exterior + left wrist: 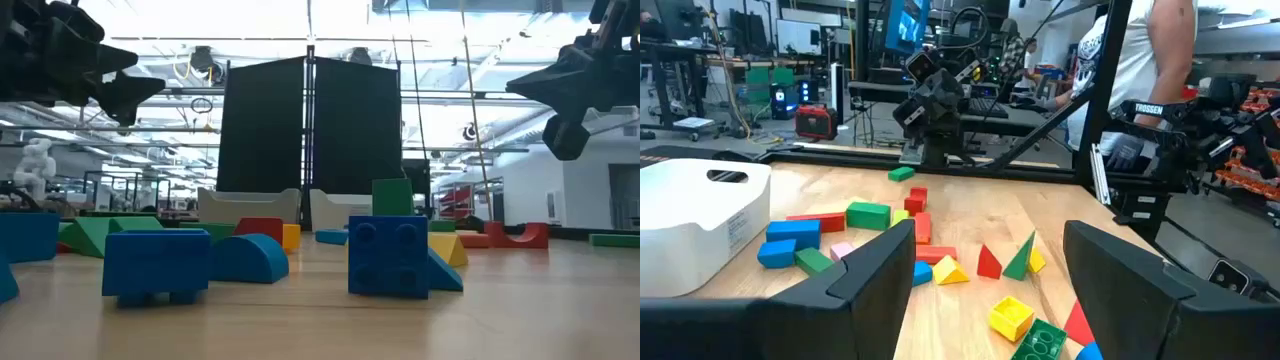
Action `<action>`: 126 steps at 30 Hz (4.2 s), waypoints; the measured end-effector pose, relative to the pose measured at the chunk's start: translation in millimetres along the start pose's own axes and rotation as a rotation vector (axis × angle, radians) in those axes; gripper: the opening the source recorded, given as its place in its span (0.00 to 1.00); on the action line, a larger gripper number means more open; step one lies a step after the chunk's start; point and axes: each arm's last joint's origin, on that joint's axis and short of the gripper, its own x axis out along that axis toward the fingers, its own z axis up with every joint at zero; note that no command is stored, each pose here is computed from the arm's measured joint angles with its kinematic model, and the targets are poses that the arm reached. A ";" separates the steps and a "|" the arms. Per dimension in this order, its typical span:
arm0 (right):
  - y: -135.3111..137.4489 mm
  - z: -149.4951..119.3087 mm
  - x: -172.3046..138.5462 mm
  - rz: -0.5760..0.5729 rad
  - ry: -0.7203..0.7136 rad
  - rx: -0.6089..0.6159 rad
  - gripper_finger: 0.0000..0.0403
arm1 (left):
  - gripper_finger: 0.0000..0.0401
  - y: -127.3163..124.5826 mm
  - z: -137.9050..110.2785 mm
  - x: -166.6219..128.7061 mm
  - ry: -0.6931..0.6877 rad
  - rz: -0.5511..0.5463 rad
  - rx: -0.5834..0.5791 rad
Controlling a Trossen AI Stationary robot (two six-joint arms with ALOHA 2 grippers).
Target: Sort blocks by size
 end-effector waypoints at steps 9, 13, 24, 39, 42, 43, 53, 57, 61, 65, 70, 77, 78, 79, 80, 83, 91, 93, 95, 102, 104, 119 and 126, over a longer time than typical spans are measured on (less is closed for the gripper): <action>0.0 0.0 0.0 0.000 0.000 0.000 0.01 | 0.64 0.0 -0.1 0.0 0.000 0.000 0.000; 0.0 0.0 0.0 0.000 0.000 0.000 0.01 | 0.64 0.0 0.0 0.0 0.000 0.000 0.000; 0.0 0.0 0.0 0.000 0.000 0.000 0.01 | 0.64 0.0 0.0 0.0 0.000 0.000 0.000; 0.0 0.0 0.0 0.000 0.000 0.000 0.01 | 0.64 0.0 0.0 0.0 0.000 0.000 0.000; 0.0 0.0 0.0 0.000 0.000 0.000 0.01 | 0.64 0.0 0.0 0.0 0.000 0.000 0.000; 0.0 0.0 0.0 0.000 0.000 0.000 0.01 | 0.64 0.0 0.0 0.0 0.000 0.000 0.000; 1.8 4.0 0.4 -0.007 -0.059 -0.060 0.01 | 0.64 0.0 -0.1 0.0 0.000 0.000 0.000; 2.1 3.8 0.5 -0.002 -0.053 -0.117 0.01 | 0.64 0.0 -0.1 0.0 0.000 0.000 0.000; 2.1 3.8 0.5 -0.003 -0.053 -0.172 0.01 | 0.64 0.0 0.1 0.0 -0.001 0.000 0.000; 2.3 4.0 0.5 -0.002 -0.055 -0.185 0.01 | 0.64 0.0 0.0 0.0 0.000 0.001 0.001; 2.4 4.0 0.5 0.001 -0.055 -0.115 0.01 | 0.64 1.9 0.5 -0.1 -0.009 0.065 0.008; 3.6 6.7 0.3 -0.006 -0.100 -0.071 0.01 | 0.64 0.6 15.9 -1.4 -0.173 0.054 -0.074; 4.2 7.4 0.2 0.000 -0.107 -0.067 0.01 | 0.64 0.2 19.4 -2.0 -0.211 0.047 -0.094; 5.0 8.2 0.1 0.007 -0.115 -0.061 0.01 | 0.64 -0.2 22.4 -2.7 -0.243 0.039 -0.110; 5.8 9.0 0.0 0.015 -0.123 -0.056 0.01 | 0.64 -0.6 25.5 -3.5 -0.276 0.035 -0.114; 8.3 11.6 -0.4 0.040 -0.149 -0.046 0.01 | 0.64 -0.1 34.6 -6.6 -0.381 0.084 -0.070; 9.6 13.7 -0.8 0.043 -0.179 -0.034 0.01 | 0.64 -1.5 55.2 -17.8 -0.631 0.115 -0.062; 9.5 13.7 -0.8 0.043 -0.179 -0.029 0.01 | 0.64 -1.1 59.8 -21.5 -0.696 0.151 -0.073; 9.5 13.6 -0.7 0.043 -0.178 -0.036 0.01 | 0.64 -0.2 62.9 -24.4 -0.746 0.195 -0.092; 9.5 13.5 -0.7 0.041 -0.178 -0.059 0.01 | 0.64 -0.4 65.2 -26.5 -0.778 0.199 -0.096; 9.5 13.6 -0.7 0.041 -0.179 -0.064 0.01 | 0.64 -0.6 66.1 -27.3 -0.791 0.196 -0.097; 11.3 16.2 -1.3 0.047 -0.216 -0.081 0.01 | 0.64 -0.1 79.0 -27.5 -0.770 0.182 -0.349; 24.8 31.2 -7.5 0.179 -0.369 -0.122 0.01 | 0.64 -7.5 129.7 -11.0 -0.226 0.237 -0.411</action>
